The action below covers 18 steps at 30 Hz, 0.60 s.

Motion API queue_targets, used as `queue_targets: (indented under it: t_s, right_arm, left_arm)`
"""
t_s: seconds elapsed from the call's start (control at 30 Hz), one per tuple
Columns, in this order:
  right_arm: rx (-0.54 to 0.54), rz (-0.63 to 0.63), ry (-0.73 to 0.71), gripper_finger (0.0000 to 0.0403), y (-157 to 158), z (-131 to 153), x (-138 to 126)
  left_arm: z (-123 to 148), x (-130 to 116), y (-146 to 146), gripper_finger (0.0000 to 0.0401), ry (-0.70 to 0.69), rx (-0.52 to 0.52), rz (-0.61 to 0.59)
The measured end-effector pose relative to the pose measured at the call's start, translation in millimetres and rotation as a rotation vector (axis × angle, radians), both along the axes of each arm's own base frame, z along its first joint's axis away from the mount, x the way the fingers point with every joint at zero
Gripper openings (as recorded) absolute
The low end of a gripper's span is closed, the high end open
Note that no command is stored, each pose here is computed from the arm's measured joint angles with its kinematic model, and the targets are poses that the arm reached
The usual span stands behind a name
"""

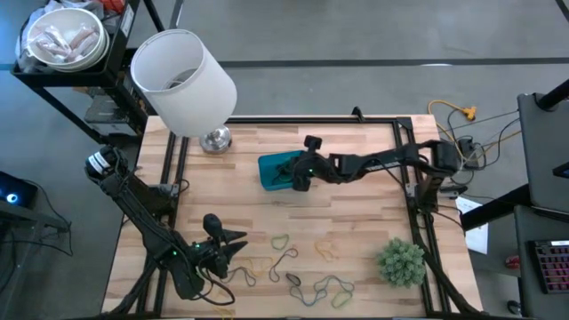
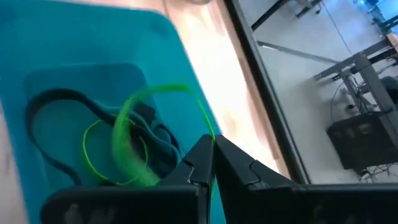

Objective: Pick and place rubber bands into bin
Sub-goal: Put the green rubber band into the blue bin

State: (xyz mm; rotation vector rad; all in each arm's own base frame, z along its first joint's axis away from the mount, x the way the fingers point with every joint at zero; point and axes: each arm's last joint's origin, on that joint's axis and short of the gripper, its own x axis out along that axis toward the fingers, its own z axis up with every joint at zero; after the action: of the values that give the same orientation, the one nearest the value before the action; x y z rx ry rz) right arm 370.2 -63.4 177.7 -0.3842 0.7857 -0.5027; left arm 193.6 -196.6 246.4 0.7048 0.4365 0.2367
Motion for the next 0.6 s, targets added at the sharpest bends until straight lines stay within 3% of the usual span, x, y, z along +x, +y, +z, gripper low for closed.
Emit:
queue_targets:
  t_s: [0.27,0.6]
  right_arm:
    - [-0.003,0.005,0.032,0.0019,-4,-11,18]
    - [0.050,-0.007,0.054,0.0108,-4,1,17]
  left_arm:
    - [-1,0,0,0.0121,0.003,0.003,0.000]
    - [-5,-1,2,0.0121,0.011,0.013,0.000]
